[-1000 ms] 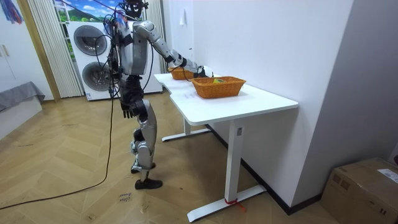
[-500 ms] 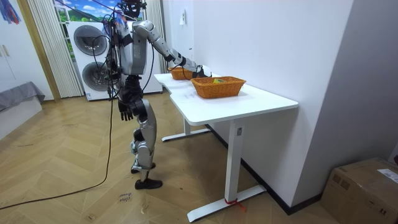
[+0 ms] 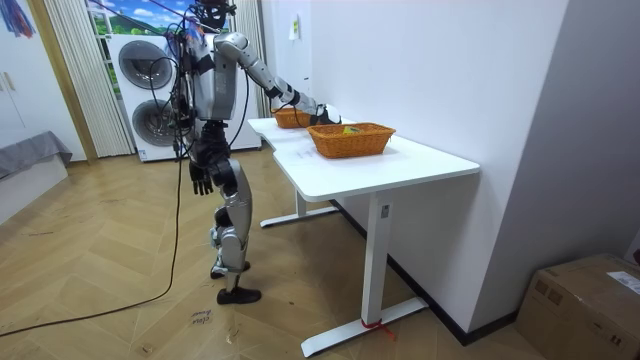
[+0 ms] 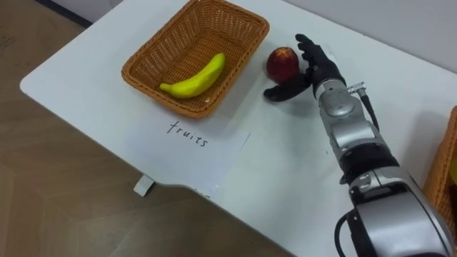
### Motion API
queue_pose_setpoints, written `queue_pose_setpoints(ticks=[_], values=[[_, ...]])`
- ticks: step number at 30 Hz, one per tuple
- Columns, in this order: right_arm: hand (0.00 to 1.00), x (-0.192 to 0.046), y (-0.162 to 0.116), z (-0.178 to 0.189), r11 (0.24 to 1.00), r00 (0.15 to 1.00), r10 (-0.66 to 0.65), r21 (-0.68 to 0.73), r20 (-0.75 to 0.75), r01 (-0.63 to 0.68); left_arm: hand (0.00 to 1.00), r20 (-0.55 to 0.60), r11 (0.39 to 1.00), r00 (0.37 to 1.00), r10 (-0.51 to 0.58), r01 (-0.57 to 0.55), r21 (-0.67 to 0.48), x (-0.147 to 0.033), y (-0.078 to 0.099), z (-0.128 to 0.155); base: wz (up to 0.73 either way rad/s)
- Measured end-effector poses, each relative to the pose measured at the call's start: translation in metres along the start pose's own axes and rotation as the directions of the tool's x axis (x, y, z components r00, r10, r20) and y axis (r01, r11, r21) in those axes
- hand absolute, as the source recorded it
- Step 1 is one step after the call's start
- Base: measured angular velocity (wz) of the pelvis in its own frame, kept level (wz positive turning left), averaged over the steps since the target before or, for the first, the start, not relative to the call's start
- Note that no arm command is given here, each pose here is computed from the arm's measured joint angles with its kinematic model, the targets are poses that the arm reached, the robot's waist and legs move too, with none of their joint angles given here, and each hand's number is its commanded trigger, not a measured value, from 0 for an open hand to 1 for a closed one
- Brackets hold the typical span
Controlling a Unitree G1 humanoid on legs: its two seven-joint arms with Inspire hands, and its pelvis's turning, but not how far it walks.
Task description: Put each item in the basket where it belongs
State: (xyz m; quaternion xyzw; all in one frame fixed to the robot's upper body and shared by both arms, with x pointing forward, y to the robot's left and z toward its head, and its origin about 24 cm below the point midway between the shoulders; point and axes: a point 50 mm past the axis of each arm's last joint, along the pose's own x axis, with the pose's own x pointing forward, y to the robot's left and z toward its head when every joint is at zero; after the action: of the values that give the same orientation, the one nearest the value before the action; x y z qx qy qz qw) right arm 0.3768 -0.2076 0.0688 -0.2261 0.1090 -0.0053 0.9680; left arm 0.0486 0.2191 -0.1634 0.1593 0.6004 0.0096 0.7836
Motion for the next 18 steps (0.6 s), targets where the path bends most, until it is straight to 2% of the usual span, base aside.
queue_pose_setpoints(ticks=[18], values=[[0.0,0.0003,-0.0006,0.0002,0.999,0.999,-0.035,-0.009,-0.002,0.035,0.0,-0.003,1.0,1.0,0.006,-0.007,-0.007,0.0001,0.0009,-0.0006,0.01]])
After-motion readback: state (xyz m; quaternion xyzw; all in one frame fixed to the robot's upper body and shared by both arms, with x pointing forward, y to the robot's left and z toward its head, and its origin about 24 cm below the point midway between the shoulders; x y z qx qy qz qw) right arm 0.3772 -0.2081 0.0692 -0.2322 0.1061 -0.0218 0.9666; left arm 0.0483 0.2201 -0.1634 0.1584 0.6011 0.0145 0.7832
